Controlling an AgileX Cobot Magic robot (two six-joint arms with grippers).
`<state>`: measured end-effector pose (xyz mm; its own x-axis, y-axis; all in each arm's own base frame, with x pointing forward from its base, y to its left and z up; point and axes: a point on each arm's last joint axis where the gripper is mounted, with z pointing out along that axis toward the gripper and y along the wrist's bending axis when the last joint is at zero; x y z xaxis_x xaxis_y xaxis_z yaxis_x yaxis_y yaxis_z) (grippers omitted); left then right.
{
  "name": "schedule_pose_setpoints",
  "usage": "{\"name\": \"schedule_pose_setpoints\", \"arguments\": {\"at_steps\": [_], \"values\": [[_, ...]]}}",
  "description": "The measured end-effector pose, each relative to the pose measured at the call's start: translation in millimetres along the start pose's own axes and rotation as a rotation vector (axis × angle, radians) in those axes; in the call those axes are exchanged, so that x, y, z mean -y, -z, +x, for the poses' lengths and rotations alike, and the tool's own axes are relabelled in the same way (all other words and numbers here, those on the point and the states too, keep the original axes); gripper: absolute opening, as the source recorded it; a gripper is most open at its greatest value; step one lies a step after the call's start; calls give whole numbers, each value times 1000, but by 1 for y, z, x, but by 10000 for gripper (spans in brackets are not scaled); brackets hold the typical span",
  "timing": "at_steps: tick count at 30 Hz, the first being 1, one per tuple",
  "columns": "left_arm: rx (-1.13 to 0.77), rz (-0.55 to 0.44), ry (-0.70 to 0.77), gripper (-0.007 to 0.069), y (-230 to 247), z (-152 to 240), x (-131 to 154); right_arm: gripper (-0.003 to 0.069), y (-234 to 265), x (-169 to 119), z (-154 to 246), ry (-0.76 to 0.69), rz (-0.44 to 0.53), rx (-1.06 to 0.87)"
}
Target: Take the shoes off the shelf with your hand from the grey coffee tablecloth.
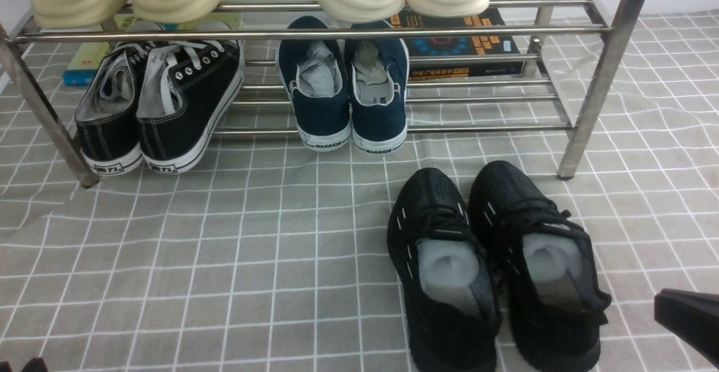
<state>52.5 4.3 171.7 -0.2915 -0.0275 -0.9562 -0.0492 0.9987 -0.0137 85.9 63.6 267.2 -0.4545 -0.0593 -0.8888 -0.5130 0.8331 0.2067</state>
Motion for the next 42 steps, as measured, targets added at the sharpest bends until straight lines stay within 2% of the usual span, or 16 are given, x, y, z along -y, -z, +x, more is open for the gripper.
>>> {"name": "schedule_pose_setpoints", "arguments": {"at_steps": [17, 21, 24, 30, 34, 42], "values": [[-1, 0, 0, 239, 0, 0, 0, -11, 3, 1, 2, 14, 5, -10], [-1, -3, 1, 239, 0, 0, 0, -10, 16, 9, 10, 27, 72, 61], [-1, -5, 2, 239, 0, 0, 0, -11, 25, 24, 30, 47, 228, 121], [-1, -5, 2, 239, 0, 0, 0, -7, 26, 44, 81, 39, 434, 154], [0, -5, 2, 239, 0, 0, 0, -2, 20, 51, 103, -2, 498, 146], [0, -5, 2, 239, 0, 0, 0, 1, 21, 54, 102, -35, 557, 178]]}}
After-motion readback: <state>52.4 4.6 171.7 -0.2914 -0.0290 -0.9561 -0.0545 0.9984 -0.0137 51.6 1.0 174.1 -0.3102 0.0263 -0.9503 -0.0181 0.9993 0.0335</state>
